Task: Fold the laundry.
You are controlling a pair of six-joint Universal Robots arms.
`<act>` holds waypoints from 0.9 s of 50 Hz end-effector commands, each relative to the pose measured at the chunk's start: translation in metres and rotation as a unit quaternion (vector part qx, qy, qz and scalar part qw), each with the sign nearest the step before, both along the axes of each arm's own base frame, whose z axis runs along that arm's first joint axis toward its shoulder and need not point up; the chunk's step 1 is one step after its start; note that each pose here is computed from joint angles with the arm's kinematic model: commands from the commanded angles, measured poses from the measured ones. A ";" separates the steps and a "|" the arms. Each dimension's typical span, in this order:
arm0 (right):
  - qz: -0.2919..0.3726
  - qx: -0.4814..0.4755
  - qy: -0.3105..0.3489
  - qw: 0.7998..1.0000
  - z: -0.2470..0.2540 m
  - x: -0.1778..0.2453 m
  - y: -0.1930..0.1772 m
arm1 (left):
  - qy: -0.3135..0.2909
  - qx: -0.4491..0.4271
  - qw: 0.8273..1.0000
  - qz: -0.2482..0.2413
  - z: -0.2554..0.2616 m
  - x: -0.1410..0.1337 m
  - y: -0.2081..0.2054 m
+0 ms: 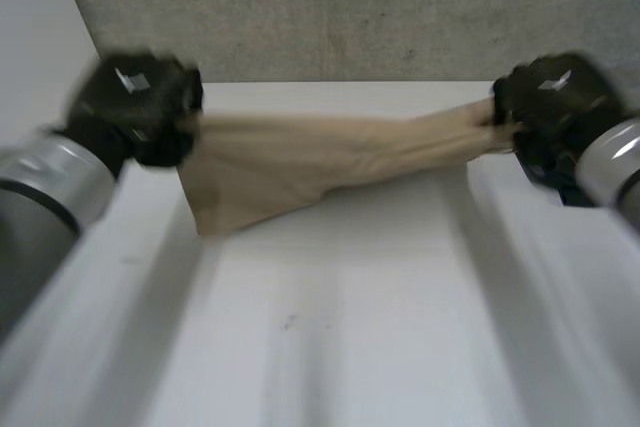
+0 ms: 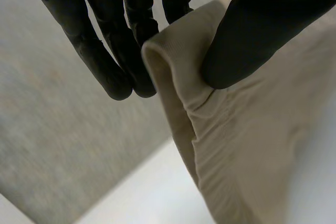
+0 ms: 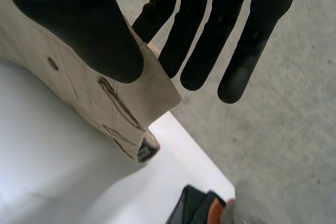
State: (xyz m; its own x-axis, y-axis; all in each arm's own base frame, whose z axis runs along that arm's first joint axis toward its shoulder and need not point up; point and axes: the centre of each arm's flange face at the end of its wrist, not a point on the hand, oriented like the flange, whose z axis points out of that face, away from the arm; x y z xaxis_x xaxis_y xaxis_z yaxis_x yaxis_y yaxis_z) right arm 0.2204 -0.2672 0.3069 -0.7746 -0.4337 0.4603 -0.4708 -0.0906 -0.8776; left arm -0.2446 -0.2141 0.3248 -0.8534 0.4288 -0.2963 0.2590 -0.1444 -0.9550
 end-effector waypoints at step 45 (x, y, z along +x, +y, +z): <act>-0.032 -0.216 -0.103 0.970 0.032 0.058 -0.090 | 0.107 -0.185 0.977 0.028 0.011 -0.028 -0.132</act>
